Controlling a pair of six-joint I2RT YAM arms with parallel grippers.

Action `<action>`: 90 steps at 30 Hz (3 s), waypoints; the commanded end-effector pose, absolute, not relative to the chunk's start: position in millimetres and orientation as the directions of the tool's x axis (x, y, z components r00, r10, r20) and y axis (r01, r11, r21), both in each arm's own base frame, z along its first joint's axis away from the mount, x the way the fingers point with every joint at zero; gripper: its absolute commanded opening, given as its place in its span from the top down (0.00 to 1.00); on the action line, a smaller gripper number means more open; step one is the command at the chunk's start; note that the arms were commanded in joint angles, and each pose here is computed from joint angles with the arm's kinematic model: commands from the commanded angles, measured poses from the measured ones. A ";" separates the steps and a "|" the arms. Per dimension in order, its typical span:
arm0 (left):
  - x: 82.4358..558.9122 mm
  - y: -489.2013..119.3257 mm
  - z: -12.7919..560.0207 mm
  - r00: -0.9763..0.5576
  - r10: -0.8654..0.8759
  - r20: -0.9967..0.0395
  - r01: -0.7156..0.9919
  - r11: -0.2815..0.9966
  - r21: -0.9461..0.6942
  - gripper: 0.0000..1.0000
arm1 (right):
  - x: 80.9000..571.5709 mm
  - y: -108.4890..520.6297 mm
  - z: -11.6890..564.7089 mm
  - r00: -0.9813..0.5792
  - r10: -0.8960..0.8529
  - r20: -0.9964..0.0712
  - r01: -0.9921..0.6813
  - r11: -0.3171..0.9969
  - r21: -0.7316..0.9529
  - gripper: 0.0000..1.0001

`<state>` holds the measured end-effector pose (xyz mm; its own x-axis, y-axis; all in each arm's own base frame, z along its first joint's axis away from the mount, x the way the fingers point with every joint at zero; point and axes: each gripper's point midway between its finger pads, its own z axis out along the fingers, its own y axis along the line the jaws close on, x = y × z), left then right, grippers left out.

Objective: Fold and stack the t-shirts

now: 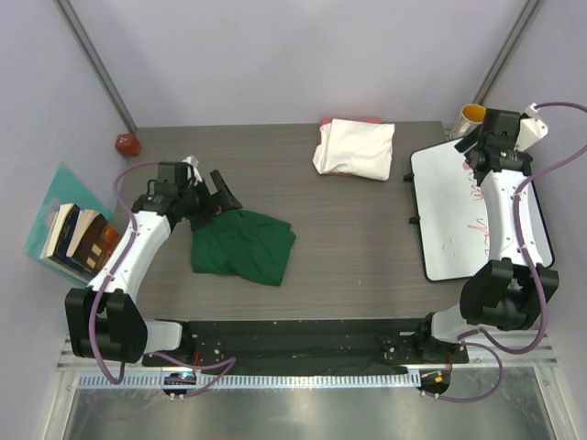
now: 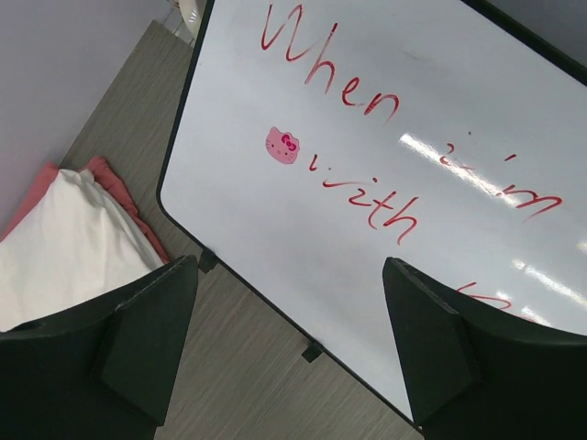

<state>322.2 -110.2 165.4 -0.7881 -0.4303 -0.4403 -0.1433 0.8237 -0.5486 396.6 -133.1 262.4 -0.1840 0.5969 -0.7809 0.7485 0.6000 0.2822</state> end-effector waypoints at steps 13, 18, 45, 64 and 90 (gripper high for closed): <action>331.4 -114.1 168.2 -0.784 -0.409 -0.467 -0.098 0.825 -0.557 0.00 | 396.9 -139.5 252.2 -0.255 0.676 -0.691 0.706 0.618 0.344 0.13; 330.9 -114.8 162.4 -0.791 -0.407 -0.456 -0.103 0.824 -0.557 0.00 | 356.6 -132.4 259.2 -0.229 0.661 -0.714 0.717 0.611 0.336 0.13; 328.7 -120.5 158.9 -0.805 -0.403 -0.436 -0.091 0.810 -0.580 0.00 | 213.9 -101.5 188.1 -0.180 0.777 -0.604 0.882 0.399 0.252 0.12; 331.6 -141.6 178.0 -0.814 -0.358 -0.458 -0.022 0.806 -0.591 0.00 | 145.0 -88.2 152.1 -0.111 0.793 -0.599 0.925 0.303 0.230 0.11; 329.6 -158.3 191.0 -0.826 -0.313 -0.469 0.024 0.812 -0.584 0.00 | 150.4 -110.4 159.5 0.089 0.773 -0.628 0.957 0.107 0.268 0.12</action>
<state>321.3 -154.3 176.0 -0.8388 -0.3321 -0.4315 -0.0235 0.8138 -0.5807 131.1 -102.0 155.4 0.0300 0.7768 -0.6290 0.9605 0.1517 0.2331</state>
